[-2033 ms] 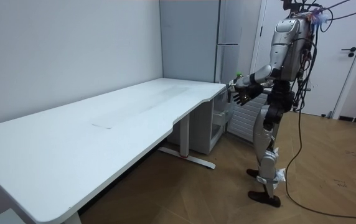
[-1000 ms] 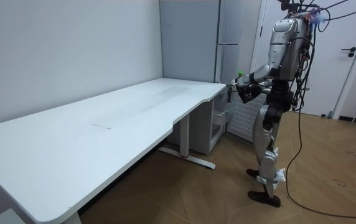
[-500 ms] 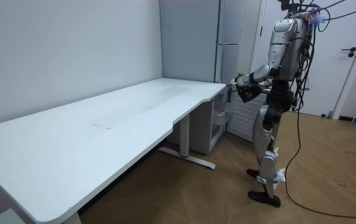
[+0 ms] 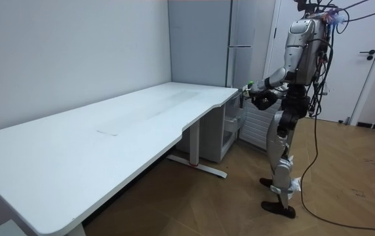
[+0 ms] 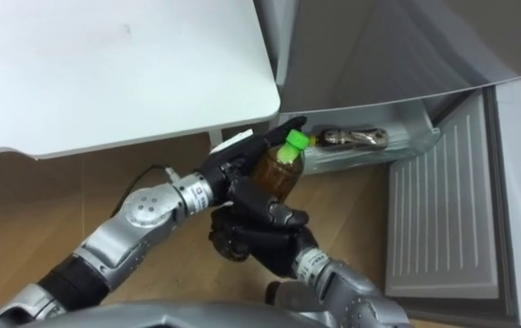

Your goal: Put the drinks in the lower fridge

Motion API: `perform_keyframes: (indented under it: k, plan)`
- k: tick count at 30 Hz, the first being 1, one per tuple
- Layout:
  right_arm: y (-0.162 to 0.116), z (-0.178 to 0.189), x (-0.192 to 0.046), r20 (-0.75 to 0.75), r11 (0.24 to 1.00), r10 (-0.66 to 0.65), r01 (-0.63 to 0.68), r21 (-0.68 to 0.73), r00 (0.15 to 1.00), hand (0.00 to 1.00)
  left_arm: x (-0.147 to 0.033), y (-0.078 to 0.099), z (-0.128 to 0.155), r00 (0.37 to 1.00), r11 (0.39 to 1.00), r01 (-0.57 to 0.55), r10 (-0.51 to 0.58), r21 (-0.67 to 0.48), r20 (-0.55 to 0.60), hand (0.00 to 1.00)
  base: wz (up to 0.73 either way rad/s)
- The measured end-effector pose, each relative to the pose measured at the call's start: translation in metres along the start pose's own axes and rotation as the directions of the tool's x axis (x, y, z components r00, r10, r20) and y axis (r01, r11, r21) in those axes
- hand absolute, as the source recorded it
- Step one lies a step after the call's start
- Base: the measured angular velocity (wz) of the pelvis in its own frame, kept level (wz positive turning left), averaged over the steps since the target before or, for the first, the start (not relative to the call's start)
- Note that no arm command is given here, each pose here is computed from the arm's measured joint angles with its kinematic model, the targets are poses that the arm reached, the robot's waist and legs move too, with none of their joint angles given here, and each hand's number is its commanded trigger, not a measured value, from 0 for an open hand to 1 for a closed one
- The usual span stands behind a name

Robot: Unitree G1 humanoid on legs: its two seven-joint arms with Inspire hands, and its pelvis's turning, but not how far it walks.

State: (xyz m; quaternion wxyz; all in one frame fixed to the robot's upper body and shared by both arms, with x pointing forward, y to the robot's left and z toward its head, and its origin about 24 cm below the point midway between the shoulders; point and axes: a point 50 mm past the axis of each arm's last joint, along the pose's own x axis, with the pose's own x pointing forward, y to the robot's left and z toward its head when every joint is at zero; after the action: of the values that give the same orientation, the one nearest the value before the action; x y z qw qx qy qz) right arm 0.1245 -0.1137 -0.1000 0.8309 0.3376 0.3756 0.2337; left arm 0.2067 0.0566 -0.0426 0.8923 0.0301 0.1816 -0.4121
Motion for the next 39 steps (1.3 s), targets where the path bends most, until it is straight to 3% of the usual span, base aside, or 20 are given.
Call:
perform_keyframes:
  k: [9, 19, 28, 33, 39]
  plan:
    - [-0.007, -0.014, -0.003, -0.067, 0.999, -0.030, 0.033, 0.041, 0.997, 1.00, 0.000, 0.004, -0.024, 0.992, 0.989, -0.036, 0.052, 0.143, -0.115, 0.00, 0.00]
    - [-0.009, -0.018, -0.004, -0.089, 0.995, -0.039, 0.047, 0.088, 0.995, 1.00, -0.005, 0.008, -0.035, 0.988, 0.989, -0.091, 0.105, 0.120, -0.117, 0.00, 0.00]
    - [-0.009, -0.015, -0.003, -0.085, 0.996, -0.037, 0.043, 0.080, 0.996, 1.00, -0.016, 0.017, -0.046, 0.988, 0.992, -0.110, 0.101, -0.069, -0.120, 0.00, -0.02]
    - [-0.011, -0.010, -0.003, -0.064, 0.995, -0.044, 0.049, 0.081, 0.997, 1.00, -0.029, 0.021, -0.066, 0.980, 0.946, -0.167, 0.130, -0.279, -0.147, 0.00, 0.01]
    - [-0.008, -0.008, 0.000, -0.053, 0.996, -0.033, 0.037, 0.084, 0.998, 1.00, -0.033, 0.023, -0.075, 0.983, 0.885, -0.165, 0.110, -0.436, -0.148, 0.00, 0.10]
